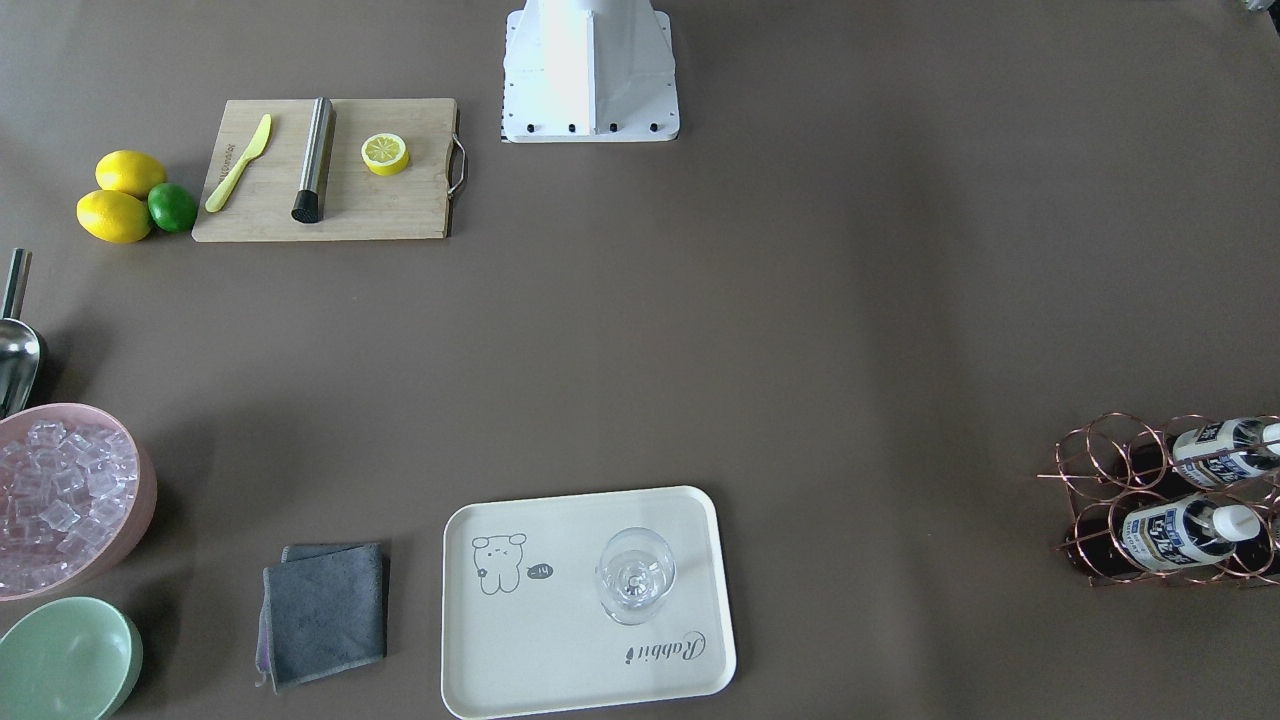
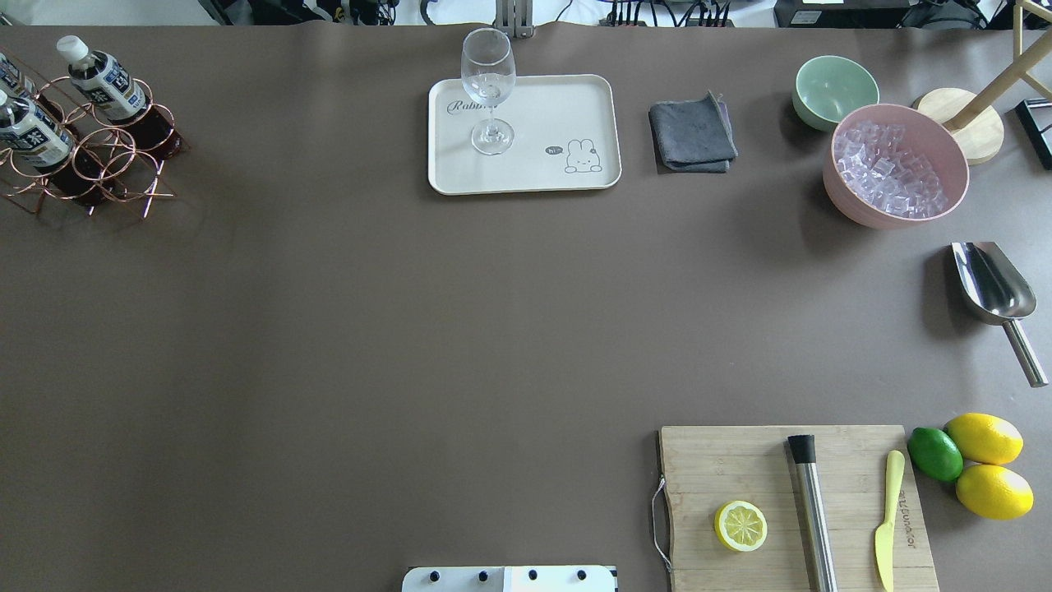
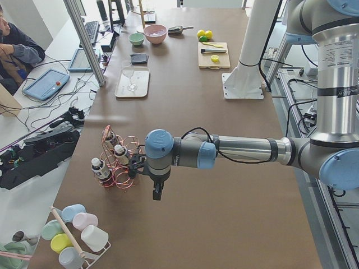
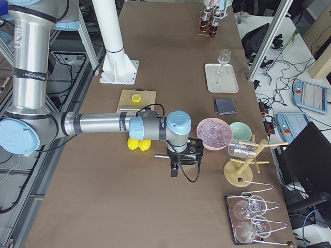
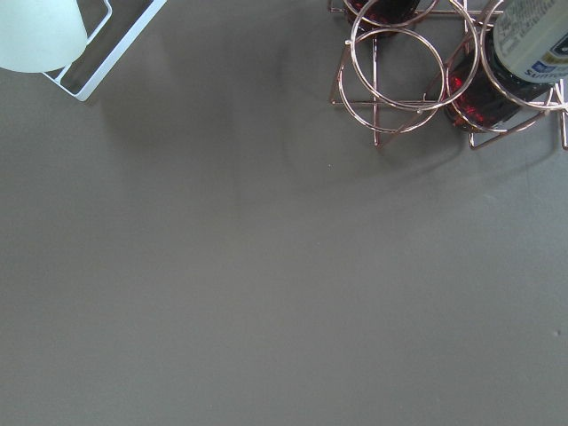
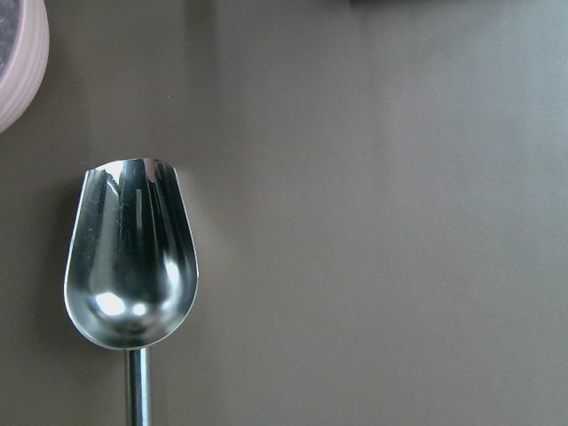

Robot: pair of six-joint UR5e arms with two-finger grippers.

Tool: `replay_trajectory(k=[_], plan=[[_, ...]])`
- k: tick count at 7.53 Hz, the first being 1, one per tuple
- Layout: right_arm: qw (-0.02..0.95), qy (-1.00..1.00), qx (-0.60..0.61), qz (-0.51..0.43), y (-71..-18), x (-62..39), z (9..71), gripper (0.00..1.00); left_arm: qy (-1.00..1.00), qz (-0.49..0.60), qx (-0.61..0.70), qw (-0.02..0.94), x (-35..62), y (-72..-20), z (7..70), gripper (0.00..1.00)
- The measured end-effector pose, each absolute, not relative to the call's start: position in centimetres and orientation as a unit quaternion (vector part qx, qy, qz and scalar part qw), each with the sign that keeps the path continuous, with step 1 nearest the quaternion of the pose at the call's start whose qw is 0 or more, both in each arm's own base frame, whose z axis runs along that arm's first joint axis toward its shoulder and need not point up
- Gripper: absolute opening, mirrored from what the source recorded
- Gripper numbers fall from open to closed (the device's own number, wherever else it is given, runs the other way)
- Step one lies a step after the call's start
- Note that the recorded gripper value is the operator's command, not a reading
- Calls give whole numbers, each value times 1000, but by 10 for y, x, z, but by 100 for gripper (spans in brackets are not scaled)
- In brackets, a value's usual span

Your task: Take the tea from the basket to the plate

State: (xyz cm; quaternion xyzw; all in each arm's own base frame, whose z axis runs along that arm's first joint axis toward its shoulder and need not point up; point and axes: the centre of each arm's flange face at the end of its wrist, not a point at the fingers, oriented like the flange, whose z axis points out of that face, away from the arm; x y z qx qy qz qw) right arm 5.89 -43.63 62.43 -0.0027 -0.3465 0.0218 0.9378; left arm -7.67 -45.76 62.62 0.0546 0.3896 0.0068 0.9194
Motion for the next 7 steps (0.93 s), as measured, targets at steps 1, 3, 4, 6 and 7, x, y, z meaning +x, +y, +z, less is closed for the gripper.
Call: replay_trajectory(k=[1, 3, 4, 6, 7], plan=[[938, -347, -3, 22, -436, 59, 624, 100, 390, 7, 54, 919, -77, -458, 626, 98], [938, -347, -2, 24, -436, 60, 624, 100, 389, 8, 55, 919, -77, -458, 626, 98], [938, -347, -3, 24, -436, 61, 625, 100, 389, 8, 56, 919, -77, -458, 626, 98], [938, -346, -3, 25, -436, 61, 625, 100, 390, 10, 59, 919, -77, -458, 625, 98], [938, -346, -2, 25, -435, 62, 625, 100, 390, 12, 62, 918, -76, -458, 623, 98]])
